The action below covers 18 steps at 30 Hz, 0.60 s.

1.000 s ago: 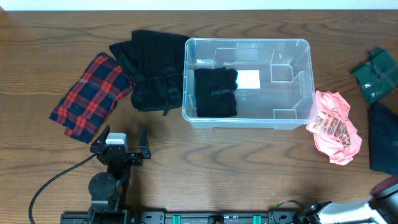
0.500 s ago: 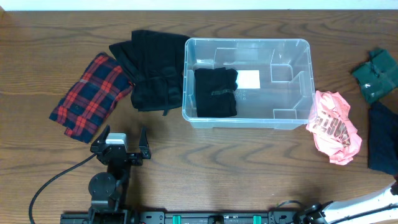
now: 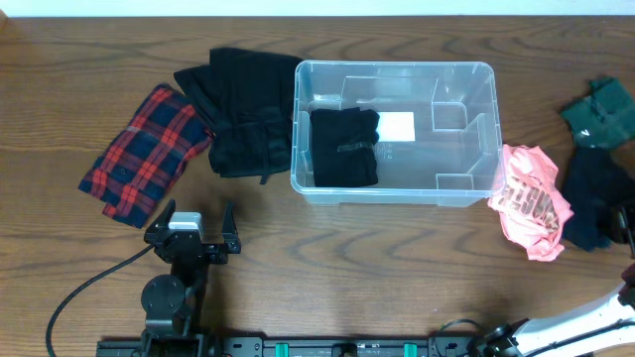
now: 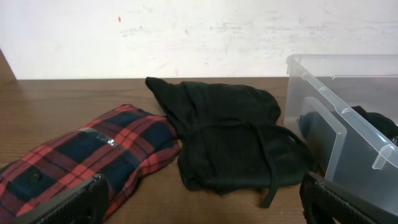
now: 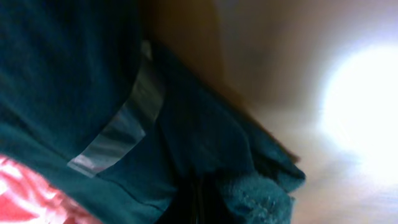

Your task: Pack container

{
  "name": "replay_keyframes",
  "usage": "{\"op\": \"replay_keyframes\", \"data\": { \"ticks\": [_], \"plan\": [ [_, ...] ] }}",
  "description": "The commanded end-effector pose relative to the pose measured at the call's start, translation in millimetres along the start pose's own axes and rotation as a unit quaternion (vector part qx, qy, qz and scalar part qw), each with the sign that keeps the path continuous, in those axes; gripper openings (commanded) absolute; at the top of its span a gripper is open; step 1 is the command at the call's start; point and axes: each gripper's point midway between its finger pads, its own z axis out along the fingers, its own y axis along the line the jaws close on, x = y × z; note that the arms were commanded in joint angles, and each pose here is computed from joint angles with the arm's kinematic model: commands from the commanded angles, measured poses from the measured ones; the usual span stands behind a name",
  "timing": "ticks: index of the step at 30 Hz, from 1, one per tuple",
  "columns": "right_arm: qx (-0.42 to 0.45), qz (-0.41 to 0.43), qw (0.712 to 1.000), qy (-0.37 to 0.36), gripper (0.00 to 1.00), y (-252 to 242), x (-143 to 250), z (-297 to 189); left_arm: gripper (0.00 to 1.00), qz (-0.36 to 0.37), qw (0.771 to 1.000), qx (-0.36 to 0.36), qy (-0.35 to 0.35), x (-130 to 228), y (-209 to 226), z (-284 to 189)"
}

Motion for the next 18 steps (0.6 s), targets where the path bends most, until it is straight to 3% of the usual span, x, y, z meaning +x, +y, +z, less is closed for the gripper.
{"op": "replay_keyframes", "data": {
  "ticks": [1,8,14,16,18],
  "plan": [
    [-0.064,-0.014,0.996,0.065,0.01,33.0,28.9,23.1,0.98,-0.004,1.0,0.003,0.022,17.4,-1.0,2.3],
    [-0.116,-0.064,0.988,0.074,0.01,59.5,39.0,12.5,0.98,-0.004,1.0,0.003,0.022,17.4,-1.0,2.3],
    [-0.146,-0.131,0.981,0.012,0.03,86.9,35.9,-46.5,0.98,-0.004,1.0,0.003,0.022,17.4,-1.0,2.3],
    [-0.148,-0.159,0.976,-0.026,0.08,95.1,33.5,-69.4,0.98,-0.004,1.0,0.003,0.022,17.4,-1.0,2.3],
    [-0.125,-0.176,0.974,-0.073,0.19,94.5,25.9,-86.8,0.98,-0.004,1.0,0.003,0.022,17.4,-1.0,2.3]
  ]
}}
